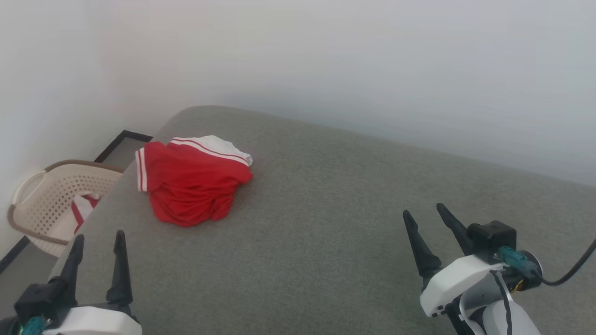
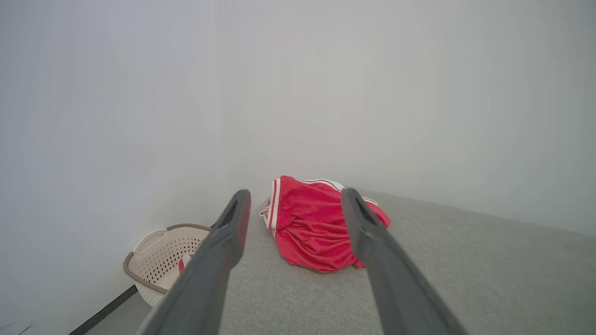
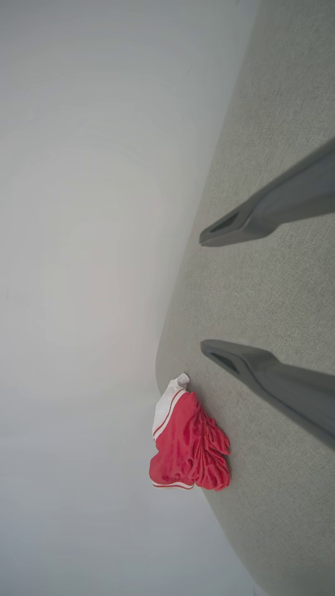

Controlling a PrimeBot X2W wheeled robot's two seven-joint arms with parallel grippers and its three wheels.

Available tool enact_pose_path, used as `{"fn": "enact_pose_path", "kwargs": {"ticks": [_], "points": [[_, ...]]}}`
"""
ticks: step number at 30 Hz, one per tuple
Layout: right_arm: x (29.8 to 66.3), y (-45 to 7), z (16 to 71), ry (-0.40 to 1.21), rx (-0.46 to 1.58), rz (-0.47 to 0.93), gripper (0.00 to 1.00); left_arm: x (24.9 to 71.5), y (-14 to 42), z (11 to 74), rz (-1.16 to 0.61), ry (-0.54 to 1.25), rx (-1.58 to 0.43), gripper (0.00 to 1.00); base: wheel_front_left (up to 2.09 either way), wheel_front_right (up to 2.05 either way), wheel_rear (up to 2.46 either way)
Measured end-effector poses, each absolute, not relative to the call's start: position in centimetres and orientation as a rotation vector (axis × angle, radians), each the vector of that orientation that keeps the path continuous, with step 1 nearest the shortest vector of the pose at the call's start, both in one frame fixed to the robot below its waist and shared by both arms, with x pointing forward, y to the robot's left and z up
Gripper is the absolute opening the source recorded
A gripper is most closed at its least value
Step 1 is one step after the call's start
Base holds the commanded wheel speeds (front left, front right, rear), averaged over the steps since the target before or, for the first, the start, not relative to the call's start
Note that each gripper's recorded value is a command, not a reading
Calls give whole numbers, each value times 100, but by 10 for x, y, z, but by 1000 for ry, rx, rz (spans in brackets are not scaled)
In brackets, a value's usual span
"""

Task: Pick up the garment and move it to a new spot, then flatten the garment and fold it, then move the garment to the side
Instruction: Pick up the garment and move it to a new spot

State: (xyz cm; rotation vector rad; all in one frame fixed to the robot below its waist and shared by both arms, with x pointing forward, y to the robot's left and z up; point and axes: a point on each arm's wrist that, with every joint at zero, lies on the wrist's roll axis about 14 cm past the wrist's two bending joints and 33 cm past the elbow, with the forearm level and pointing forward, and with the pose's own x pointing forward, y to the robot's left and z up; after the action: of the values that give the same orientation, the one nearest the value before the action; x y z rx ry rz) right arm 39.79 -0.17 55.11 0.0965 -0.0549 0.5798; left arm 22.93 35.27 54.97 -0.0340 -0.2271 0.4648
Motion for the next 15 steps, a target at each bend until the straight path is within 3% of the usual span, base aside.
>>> {"fn": "enact_pose_path", "kwargs": {"ticks": [7, 15], "points": [[403, -8, 546, -44, 96, 566, 100, 238, 354, 552, 458, -222, -78, 100, 0, 0, 0], [428, -34, 548, -50, 78, 501, 100, 298, 363, 578, 376, -213, -59, 100, 0, 0, 0]]}}
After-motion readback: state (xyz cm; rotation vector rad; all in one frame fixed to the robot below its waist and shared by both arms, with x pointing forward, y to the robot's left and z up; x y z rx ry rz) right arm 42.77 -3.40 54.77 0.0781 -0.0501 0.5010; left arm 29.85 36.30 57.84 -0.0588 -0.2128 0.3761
